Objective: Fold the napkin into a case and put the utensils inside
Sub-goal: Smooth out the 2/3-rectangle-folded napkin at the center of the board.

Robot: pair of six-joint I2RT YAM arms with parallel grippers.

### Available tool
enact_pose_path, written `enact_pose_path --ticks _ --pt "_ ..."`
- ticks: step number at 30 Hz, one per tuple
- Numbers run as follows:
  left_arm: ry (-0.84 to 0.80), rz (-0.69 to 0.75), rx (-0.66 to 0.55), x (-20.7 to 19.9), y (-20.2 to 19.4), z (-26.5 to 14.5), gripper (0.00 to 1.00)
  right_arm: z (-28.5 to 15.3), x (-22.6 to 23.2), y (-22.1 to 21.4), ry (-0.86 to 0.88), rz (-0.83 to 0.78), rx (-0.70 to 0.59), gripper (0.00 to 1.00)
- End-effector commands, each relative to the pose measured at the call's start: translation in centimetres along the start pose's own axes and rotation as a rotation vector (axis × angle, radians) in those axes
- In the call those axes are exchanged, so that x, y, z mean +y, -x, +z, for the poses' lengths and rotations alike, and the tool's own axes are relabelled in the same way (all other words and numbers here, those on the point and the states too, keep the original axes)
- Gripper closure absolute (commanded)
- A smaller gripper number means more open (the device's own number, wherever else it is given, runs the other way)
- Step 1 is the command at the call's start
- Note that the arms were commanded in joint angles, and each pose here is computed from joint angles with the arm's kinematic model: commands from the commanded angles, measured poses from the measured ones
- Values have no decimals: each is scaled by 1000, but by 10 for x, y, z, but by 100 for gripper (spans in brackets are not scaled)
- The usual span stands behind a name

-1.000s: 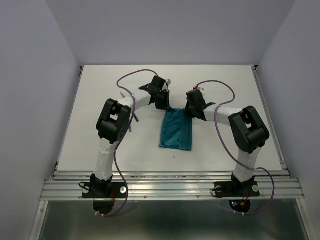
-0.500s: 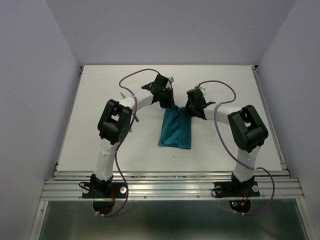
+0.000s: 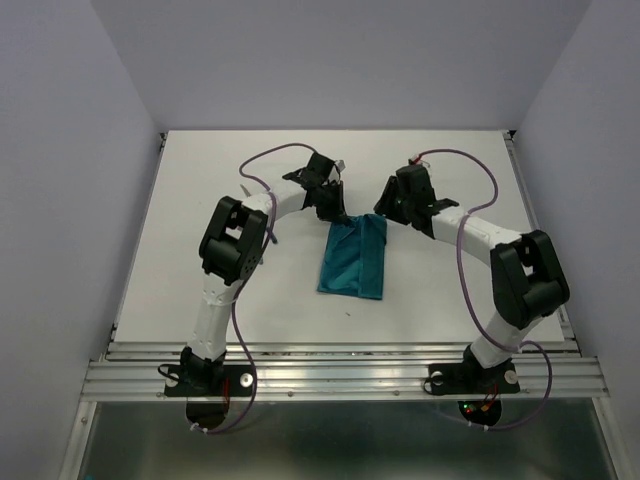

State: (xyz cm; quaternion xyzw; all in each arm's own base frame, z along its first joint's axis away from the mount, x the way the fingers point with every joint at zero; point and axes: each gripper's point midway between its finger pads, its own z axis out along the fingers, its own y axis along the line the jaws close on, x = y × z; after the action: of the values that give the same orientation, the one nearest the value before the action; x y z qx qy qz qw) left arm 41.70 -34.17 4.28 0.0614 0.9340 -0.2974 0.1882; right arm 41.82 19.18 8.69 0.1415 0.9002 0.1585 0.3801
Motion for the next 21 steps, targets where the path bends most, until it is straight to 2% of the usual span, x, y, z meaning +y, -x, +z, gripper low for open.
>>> enact_pose_path --ticks 1,5,7,12,16,21 --pt "-17 34 12 2 -1 1 100 -11 -17 23 11 27 -35 49" --pt "-7 42 9 5 0 1 100 -2 -40 5 36 64 59 43" --pt "0 43 9 6 0 1 100 0 -35 -7 99 55 120 41" --pt "21 49 1 11 3 -2 100 4 -30 -34 183 46 205 41" --pt "37 60 1 17 4 -3 100 10 -25 -40 229 48 213 41" --pt "28 97 6 17 8 -4 100 22 -31 -50 208 77 234 48"
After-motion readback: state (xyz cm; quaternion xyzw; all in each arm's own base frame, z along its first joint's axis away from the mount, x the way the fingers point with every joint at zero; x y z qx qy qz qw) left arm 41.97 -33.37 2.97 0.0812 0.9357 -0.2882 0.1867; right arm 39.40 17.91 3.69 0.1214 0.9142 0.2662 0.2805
